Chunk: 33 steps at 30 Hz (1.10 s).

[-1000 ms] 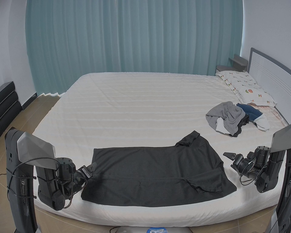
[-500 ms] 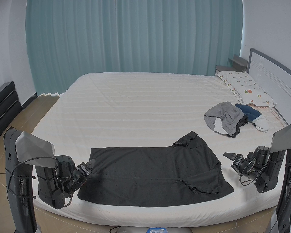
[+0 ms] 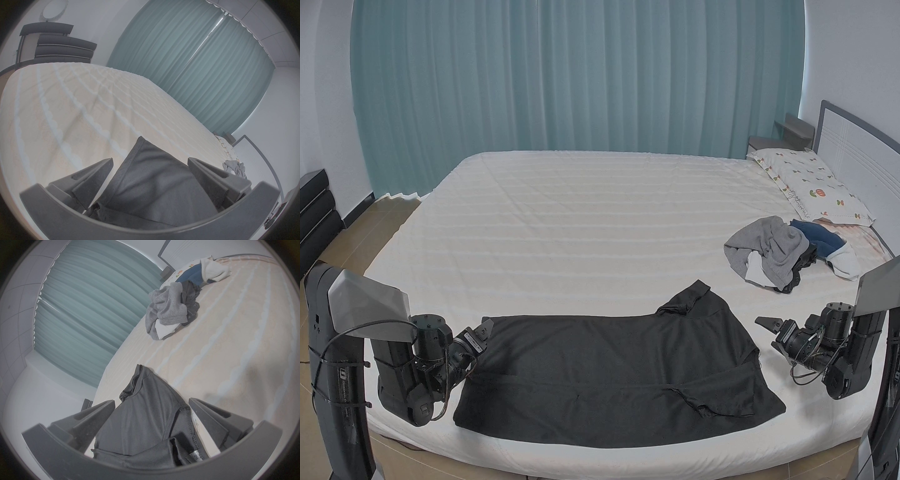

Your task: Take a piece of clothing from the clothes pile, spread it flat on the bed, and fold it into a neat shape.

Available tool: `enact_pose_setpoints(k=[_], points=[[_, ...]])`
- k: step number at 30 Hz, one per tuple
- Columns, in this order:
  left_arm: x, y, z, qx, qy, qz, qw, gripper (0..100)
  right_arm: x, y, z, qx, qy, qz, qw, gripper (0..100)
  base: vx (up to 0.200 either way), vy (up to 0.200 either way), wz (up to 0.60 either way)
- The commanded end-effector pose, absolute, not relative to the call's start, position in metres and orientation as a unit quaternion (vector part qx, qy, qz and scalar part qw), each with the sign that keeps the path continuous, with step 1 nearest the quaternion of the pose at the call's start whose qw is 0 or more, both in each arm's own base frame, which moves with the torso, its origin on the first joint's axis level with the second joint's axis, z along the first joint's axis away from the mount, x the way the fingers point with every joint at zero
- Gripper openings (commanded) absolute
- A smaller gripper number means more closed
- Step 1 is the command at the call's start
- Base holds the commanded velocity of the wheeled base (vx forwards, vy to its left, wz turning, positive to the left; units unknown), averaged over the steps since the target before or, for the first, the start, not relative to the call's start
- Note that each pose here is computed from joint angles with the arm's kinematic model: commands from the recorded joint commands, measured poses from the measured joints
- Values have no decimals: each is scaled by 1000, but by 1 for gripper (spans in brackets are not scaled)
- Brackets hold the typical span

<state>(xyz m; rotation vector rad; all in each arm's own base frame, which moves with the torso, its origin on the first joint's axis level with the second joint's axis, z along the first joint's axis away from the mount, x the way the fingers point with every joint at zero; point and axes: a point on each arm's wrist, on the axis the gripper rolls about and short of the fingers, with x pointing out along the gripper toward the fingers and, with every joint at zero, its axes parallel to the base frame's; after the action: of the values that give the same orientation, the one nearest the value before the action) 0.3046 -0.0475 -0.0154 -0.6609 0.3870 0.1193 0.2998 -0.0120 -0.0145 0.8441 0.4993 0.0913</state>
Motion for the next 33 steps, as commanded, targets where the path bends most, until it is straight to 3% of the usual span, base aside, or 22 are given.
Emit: enact_pose_setpoints(k=[1, 12, 23, 33], points=[[311, -49, -13, -326, 176, 51, 927, 100, 299, -7, -15, 404, 242, 52, 881, 100, 0, 0, 0], [376, -26, -1, -327, 172, 78, 926, 100, 298, -6, -19, 405, 251, 51, 878, 100, 0, 0, 0], [430, -21, -12, -306, 252, 22, 918, 100, 299, -6, -25, 408, 259, 49, 874, 100, 0, 0, 0], [431, -20, -28, -282, 278, 21, 918, 100, 300, -6, -31, 408, 266, 48, 872, 100, 0, 0, 0]])
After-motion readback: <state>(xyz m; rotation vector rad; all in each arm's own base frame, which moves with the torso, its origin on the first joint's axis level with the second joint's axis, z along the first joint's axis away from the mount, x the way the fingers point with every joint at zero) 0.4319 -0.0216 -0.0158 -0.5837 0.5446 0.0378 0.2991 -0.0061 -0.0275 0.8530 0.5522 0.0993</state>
